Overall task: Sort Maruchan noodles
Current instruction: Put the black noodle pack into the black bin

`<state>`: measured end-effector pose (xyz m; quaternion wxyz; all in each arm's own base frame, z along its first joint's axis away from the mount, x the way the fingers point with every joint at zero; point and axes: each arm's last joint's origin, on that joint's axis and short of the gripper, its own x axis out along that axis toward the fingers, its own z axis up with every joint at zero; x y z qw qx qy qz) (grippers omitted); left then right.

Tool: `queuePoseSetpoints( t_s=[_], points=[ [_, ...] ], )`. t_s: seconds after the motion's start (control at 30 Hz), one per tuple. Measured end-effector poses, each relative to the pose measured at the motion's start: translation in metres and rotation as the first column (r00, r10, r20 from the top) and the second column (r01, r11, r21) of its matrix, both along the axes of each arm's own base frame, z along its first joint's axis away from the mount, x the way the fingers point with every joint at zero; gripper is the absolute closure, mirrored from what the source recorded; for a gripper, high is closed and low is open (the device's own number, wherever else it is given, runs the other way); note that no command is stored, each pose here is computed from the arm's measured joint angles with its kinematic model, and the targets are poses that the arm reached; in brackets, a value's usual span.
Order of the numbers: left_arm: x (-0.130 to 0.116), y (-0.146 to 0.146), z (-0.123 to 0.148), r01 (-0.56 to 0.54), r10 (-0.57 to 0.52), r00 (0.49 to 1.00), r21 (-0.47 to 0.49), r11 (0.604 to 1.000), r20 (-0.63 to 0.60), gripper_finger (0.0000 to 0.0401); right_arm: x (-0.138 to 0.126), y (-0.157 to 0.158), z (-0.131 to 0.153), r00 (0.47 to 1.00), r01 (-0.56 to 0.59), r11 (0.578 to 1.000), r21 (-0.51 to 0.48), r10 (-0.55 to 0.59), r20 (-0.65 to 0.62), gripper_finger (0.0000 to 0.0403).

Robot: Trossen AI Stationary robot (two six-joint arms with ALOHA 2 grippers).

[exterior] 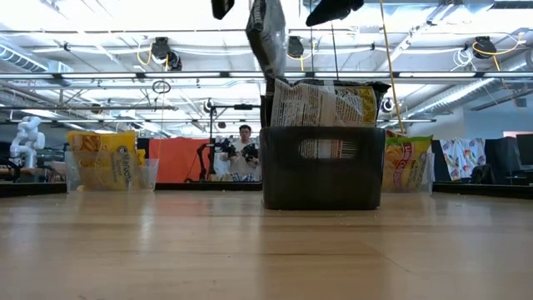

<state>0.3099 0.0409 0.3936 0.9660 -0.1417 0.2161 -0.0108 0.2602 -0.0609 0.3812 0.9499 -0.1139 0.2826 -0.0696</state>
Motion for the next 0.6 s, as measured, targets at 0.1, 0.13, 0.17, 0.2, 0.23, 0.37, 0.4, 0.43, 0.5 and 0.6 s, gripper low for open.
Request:
queuePoseSetpoints(
  t_s=[0.1, 0.13, 0.17, 0.2, 0.23, 0.37, 0.4, 0.43, 0.5, 0.6],
  points=[
    [0.006, -0.003, 0.002, 0.023, -0.022, 0.998, 0.015, 1.000, -0.057, 0.0401, 0.002, 0.000, 0.002, 1.000, -0.027, 0.998, -0.049, 0.028, 0.015, 0.0290],
    [0.009, -0.004, 0.003, 0.030, -0.029, 0.998, 0.018, 0.999, -0.056, 0.0401, 0.001, 0.000, 0.002, 0.999, -0.031, 0.998, -0.051, 0.032, 0.015, 0.0283],
    [0.010, -0.004, 0.004, 0.033, -0.032, 0.999, 0.021, 0.999, -0.044, 0.0401, 0.001, 0.000, 0.002, 0.999, -0.033, 0.998, -0.052, 0.034, 0.015, 0.0277],
    [0.011, -0.005, 0.004, 0.035, -0.034, 0.998, 0.020, 0.999, -0.047, 0.0401, 0.001, 0.000, 0.002, 0.999, -0.034, 0.998, -0.051, 0.034, 0.012, 0.0273],
    [0.012, -0.006, 0.003, 0.037, -0.036, 0.998, 0.019, 0.999, -0.053, 0.0401, 0.001, 0.000, 0.001, 0.999, -0.036, 0.998, -0.049, 0.037, 0.007, 0.0270],
    [0.013, -0.006, 0.003, 0.034, -0.034, 0.998, 0.013, 0.999, -0.054, 0.0401, 0.001, 0.002, 0.001, 0.994, -0.110, 0.994, -0.010, 0.110, 0.011, 0.0266],
    [0.013, -0.006, 0.003, 0.034, -0.033, 0.998, 0.013, 0.999, -0.053, 0.0401, 0.002, 0.003, 0.001, 0.990, -0.140, 0.990, -0.007, 0.140, 0.012, 0.0266],
    [0.013, -0.006, 0.003, 0.034, -0.033, 0.998, 0.013, 0.999, -0.052, 0.0401, 0.003, 0.003, 0.000, 0.986, -0.165, 0.986, -0.012, 0.165, 0.009, 0.0266],
    [0.013, -0.006, 0.003, 0.033, -0.032, 0.998, 0.011, 0.999, -0.051, 0.0401, 0.004, 0.004, -0.001, 0.984, -0.178, 0.984, -0.021, 0.178, 0.006, 0.0266],
    [0.013, -0.006, 0.004, 0.029, -0.029, 0.998, 0.003, 1.000, -0.051, 0.0401, 0.010, 0.003, -0.004, 0.980, -0.196, 0.981, -0.008, 0.196, 0.007, 0.0266]
  ],
)
